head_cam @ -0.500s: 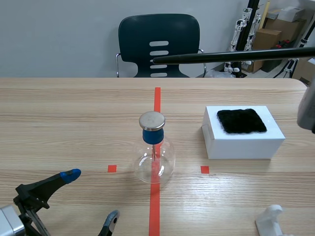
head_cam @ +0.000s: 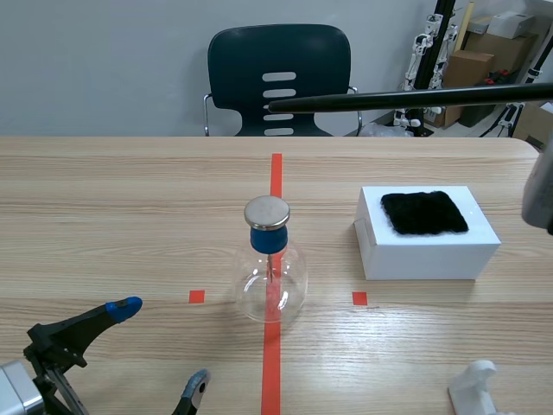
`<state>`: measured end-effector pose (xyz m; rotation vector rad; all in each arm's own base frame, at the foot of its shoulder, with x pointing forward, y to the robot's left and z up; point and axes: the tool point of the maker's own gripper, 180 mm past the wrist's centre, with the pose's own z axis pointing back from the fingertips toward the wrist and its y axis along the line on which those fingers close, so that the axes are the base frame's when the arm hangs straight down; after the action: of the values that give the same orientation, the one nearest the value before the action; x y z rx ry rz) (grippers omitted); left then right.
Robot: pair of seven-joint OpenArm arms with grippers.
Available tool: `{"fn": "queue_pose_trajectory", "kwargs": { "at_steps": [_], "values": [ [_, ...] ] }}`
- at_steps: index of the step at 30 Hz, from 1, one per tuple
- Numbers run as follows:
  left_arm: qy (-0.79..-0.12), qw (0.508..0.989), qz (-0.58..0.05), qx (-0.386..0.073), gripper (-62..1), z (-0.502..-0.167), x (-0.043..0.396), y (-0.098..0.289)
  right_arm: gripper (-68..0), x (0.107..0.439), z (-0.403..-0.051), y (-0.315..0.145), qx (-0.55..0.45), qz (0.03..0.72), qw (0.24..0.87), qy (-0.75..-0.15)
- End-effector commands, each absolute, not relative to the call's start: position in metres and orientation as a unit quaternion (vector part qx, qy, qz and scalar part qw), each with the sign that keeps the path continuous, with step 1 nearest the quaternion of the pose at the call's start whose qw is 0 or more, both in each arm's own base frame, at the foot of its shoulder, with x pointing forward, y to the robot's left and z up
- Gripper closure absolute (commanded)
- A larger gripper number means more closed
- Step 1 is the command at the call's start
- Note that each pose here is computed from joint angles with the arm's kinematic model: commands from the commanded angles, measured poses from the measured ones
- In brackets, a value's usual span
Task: Do the electroscope experiment. move the rod toward and away from the electroscope
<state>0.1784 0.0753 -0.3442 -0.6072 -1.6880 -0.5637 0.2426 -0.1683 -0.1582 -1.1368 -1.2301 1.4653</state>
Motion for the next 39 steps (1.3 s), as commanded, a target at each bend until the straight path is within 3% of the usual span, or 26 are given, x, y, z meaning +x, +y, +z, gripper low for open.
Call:
{"fn": "queue_pose_trajectory", "kwargs": {
  "at_steps": [1,39],
  "values": [
    [-0.733,0.580,-0.238,-0.263,-62.3,-0.3381,0.1792,0.0750,-1.7,0.2453,-0.1491,-0.1705,-0.473,0.581,0.433,-0.501],
    [-0.733,0.580,-0.238,-0.263,-62.3,-0.3381,0.1792,0.0750,-1.7,0.2484,-0.1453,-0.1717,-0.487,0.596,0.412,-0.488]
  ]
}}
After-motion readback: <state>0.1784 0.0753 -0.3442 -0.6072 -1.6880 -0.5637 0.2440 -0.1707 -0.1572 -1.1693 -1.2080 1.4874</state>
